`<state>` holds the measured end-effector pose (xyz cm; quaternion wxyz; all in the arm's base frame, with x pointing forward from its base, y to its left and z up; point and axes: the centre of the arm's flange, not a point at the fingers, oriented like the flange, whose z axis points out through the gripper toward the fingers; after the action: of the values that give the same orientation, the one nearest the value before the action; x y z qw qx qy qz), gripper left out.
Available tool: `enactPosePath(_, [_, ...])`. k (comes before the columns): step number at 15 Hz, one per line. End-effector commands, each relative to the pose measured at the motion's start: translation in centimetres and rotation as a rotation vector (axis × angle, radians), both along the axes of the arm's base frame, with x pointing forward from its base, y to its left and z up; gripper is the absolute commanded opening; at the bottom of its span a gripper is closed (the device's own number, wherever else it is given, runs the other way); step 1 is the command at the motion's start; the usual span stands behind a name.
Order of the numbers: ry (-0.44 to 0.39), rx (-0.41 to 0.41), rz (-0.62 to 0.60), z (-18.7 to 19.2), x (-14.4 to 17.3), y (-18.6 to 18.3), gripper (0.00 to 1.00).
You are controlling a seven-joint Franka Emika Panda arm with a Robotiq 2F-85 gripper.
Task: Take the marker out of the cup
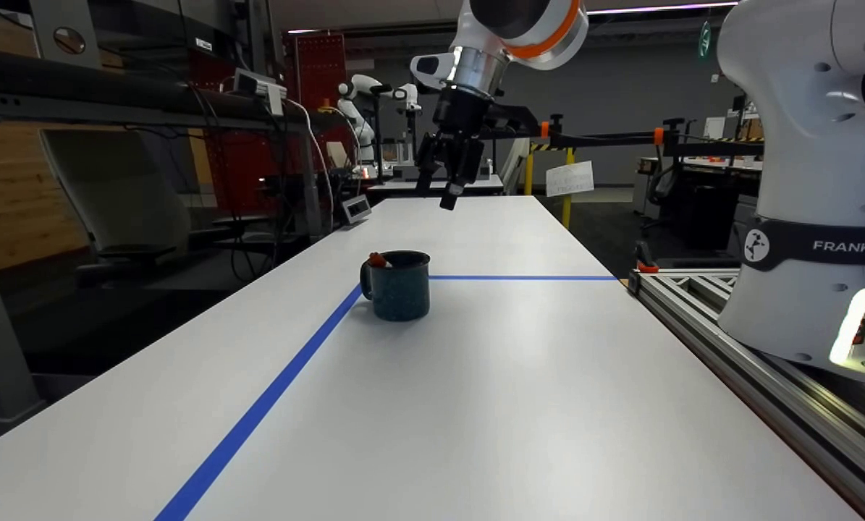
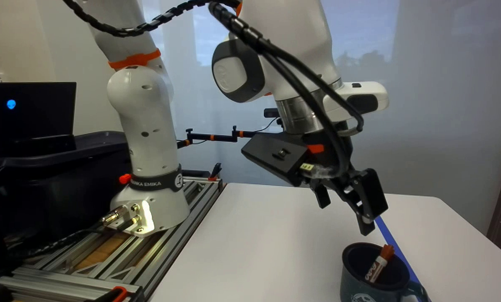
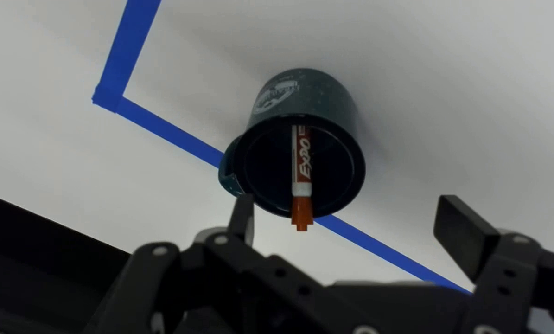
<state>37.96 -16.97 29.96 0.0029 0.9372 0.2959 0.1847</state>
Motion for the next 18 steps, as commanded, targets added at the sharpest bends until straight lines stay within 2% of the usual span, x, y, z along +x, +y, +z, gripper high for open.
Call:
enactPosePath(1, [-0.008,0.031,0.004,-1.9,1.1,-1.9,1.0])
enactPosePath(10, [-0.014,0.078,0.028,-3.1,4.0,-3.1,1.0])
enactPosePath(18, [0.038,0.107,0.034,-5.1,7.1,-3.5,1.0])
